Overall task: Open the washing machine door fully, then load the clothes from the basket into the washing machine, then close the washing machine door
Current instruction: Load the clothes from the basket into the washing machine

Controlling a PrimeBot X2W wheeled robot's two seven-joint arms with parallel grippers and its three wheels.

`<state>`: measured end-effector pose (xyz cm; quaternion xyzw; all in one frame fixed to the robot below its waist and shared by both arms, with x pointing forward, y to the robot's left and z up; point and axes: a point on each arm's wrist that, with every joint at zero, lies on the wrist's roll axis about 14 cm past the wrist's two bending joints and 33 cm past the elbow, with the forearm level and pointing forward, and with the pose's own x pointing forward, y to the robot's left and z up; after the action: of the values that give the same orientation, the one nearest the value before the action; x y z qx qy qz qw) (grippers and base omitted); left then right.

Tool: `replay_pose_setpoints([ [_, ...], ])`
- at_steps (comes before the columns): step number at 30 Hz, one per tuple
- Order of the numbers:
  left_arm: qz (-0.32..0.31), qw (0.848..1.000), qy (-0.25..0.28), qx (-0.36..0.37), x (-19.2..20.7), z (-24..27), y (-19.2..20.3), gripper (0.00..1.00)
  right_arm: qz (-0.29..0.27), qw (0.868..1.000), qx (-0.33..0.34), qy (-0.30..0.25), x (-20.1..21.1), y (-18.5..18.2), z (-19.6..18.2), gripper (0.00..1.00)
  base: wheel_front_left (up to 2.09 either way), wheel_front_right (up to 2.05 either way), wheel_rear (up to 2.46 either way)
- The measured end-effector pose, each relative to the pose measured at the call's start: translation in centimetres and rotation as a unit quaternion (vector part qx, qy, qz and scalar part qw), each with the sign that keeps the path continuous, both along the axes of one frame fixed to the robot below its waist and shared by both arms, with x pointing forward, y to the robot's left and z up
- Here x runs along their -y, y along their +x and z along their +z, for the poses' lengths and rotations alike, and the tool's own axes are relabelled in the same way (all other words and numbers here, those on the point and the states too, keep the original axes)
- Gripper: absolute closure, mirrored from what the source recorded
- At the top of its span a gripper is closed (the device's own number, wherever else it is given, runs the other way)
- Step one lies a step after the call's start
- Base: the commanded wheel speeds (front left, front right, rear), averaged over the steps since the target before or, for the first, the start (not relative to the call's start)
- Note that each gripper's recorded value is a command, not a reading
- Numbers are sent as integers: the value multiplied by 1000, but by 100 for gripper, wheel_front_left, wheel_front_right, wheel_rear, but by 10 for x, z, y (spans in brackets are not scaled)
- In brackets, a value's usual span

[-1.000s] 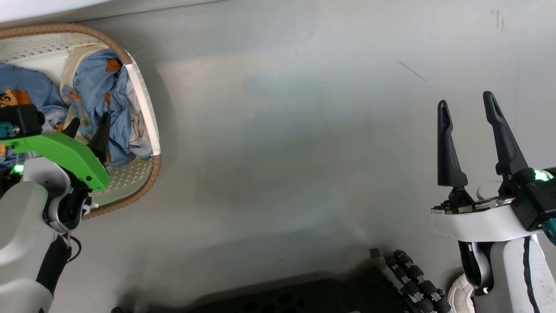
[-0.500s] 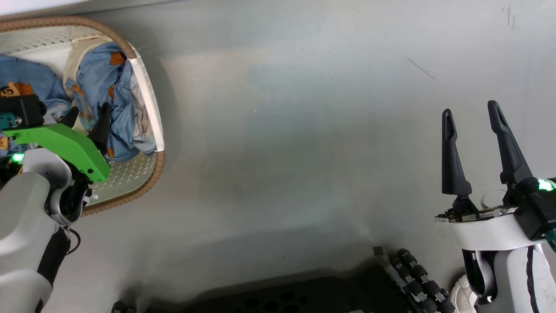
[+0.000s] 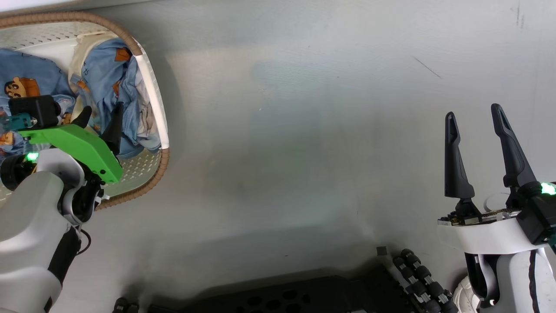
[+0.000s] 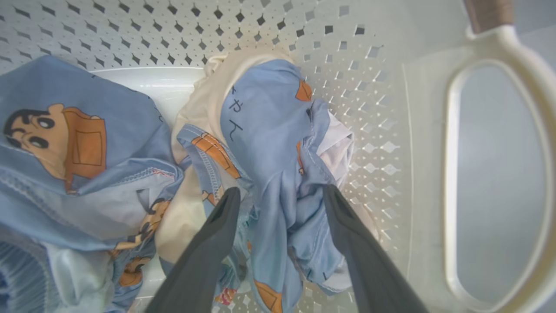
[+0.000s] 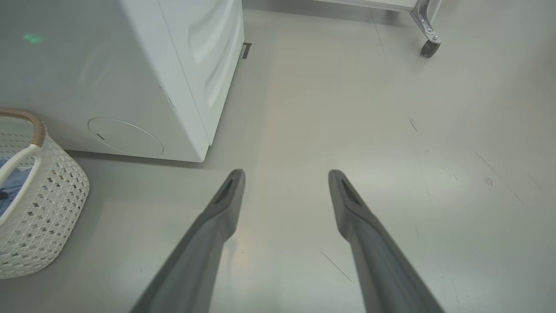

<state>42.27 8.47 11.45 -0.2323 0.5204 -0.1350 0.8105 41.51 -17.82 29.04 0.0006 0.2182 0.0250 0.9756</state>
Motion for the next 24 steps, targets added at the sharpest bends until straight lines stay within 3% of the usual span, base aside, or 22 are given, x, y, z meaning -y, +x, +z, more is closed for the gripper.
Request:
replay_pose_setpoints([
  [13,-11,1000,-4,15,6,3,3,0,1,1000,-5,1,-1,-4,-1,0,0,0,0],
  [14,-13,1000,-4,16,7,3,3,1,1,1000,-5,1,-1,-4,-1,0,0,0,0],
  [16,-16,1000,-4,18,8,3,3,16,1,1000,-5,2,-1,-3,-1,0,0,0,0],
  [17,-17,1000,-4,19,8,3,3,16,1,1000,-4,2,-1,-3,-1,0,0,0,0],
  [20,-17,1000,-3,17,8,2,1,9,2,1000,-3,2,-2,-3,-1,0,0,0,0],
  [24,-19,1000,1,15,6,1,-3,9,2,1000,-2,3,-2,-2,0,0,0,0,0],
])
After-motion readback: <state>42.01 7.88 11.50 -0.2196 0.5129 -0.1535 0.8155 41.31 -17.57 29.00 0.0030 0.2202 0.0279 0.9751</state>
